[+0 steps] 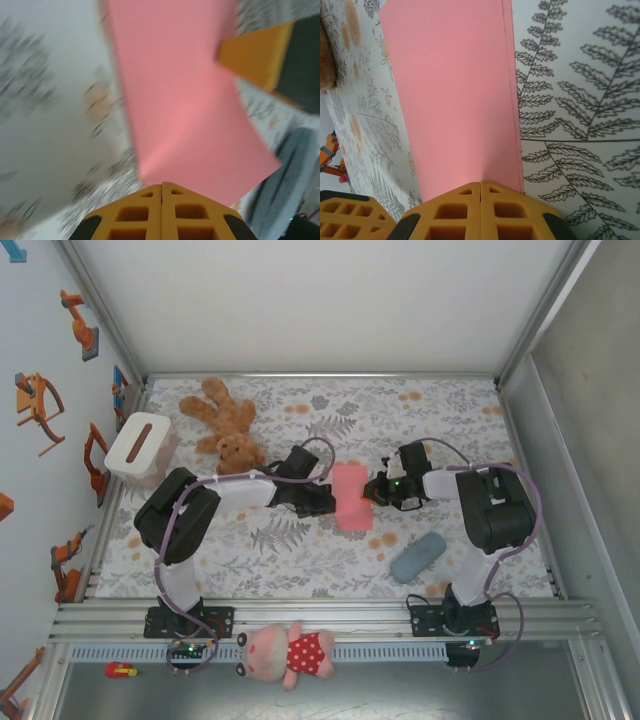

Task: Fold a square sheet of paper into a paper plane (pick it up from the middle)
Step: First fold the square sheet of paper in half at the center of the table.

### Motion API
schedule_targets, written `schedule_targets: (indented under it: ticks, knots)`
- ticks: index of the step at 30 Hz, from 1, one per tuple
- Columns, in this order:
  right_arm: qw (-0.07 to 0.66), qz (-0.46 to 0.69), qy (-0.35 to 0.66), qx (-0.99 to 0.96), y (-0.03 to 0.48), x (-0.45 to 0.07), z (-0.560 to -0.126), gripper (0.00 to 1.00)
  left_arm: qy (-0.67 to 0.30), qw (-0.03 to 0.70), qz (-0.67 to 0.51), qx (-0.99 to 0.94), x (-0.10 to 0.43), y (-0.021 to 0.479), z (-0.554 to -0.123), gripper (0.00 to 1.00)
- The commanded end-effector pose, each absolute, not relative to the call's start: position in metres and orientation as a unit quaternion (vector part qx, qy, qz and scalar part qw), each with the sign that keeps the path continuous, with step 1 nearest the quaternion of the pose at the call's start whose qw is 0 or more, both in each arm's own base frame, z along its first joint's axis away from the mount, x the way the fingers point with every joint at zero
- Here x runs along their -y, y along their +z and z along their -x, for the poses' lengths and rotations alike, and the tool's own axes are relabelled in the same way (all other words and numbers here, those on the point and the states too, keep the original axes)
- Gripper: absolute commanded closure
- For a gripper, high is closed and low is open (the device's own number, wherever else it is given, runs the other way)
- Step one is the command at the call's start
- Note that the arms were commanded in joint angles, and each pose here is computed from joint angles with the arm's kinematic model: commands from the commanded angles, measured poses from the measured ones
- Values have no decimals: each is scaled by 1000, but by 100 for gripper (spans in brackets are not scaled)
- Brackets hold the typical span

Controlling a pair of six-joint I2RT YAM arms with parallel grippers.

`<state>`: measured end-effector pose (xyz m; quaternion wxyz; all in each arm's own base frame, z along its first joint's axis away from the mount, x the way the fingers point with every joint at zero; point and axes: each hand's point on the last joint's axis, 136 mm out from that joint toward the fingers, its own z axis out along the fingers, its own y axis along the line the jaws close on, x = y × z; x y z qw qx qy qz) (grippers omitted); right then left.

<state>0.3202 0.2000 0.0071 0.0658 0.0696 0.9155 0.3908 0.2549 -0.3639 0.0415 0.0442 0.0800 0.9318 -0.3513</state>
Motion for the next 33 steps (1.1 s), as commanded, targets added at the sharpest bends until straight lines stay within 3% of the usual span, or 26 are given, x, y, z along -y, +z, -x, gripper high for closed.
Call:
schedule_targets:
  ticks: [1,11,26,33]
  knots:
    - [-8,-144,198,-969,-79,-135,-266,100,-389,40,-87,-916,389,51,-263,100]
    - [-4,-150,204,-968,-80,-137,-268,100,-365,-14,-108,-924,399,17,-245,100]
    - [-2,-152,204,-967,-81,-137,-269,100,-276,-65,-186,-941,351,-14,-167,100]
    - [4,-152,209,-966,-78,-138,-272,100,-260,-58,-170,-949,332,-19,-157,100]
